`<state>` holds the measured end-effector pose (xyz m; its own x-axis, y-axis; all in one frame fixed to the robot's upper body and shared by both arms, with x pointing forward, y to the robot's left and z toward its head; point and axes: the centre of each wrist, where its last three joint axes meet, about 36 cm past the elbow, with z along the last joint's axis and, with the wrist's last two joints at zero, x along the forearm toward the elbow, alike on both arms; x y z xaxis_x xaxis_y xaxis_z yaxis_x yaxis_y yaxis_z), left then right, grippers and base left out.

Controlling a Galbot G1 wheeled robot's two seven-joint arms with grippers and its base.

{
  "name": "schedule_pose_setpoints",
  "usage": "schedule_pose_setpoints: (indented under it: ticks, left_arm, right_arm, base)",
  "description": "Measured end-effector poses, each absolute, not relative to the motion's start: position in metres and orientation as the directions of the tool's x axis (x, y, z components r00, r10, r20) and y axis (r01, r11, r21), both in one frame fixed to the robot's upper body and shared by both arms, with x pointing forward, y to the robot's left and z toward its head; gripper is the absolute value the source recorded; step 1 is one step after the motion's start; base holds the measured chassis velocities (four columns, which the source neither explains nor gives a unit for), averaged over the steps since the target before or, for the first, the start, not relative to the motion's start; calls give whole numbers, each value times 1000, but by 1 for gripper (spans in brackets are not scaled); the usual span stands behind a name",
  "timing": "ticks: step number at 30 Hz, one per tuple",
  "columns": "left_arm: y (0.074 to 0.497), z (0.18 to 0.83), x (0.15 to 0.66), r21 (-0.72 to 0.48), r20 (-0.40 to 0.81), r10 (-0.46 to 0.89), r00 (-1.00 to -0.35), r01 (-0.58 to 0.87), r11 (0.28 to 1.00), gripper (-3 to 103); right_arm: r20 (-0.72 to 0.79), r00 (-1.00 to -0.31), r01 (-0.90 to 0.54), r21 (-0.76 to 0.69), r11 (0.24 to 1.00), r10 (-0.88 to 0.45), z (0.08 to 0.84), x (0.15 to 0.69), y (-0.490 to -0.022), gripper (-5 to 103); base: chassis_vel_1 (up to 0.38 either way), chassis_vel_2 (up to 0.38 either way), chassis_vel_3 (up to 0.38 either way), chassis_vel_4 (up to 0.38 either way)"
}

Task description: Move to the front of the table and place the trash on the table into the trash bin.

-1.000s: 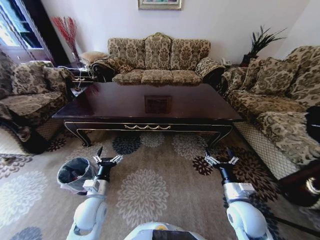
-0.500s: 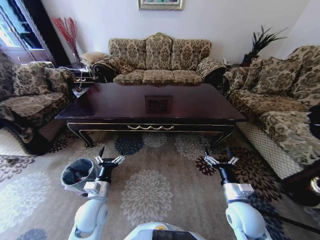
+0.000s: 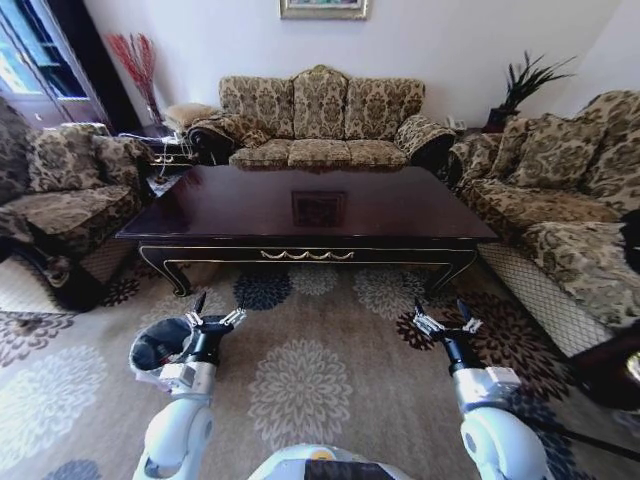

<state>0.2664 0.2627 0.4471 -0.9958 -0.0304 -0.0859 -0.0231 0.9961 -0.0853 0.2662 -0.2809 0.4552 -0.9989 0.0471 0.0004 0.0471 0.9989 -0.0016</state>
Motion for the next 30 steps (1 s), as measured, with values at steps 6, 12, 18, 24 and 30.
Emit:
schedule_pose_setpoints:
  ticks: [6, 12, 18, 24, 30]
  left_arm:
    - [262, 453, 267, -46, -59, -34, -998, -31, 998, 100]
    - [262, 451, 268, -26, -54, -41, -998, -39, 999, 100]
    - [263, 451, 268, -25, -54, -42, -998, -40, 999, 100]
    - [263, 451, 268, -25, -54, -42, -998, -41, 999, 100]
    - [263, 450, 268, -25, -54, -42, -998, -41, 999, 100]
  right_arm:
    - [2, -999, 50, -11, 999, 50, 458, 266, -287, 100]
    - [2, -999, 51, -18, 999, 51, 457, 267, -288, 100]
    - [1, -999, 50, -20, 999, 50, 457, 268, -289, 100]
    - [1, -999, 50, -20, 999, 50, 457, 268, -289, 100]
    - [0, -999, 50, -21, 999, 50, 457, 268, -289, 100]
  base:
    - [0, 0, 0, 0]
    - [0, 0, 0, 0]
    - [0, 0, 0, 0]
    - [0, 0, 0, 0]
    - [0, 0, 0, 0]
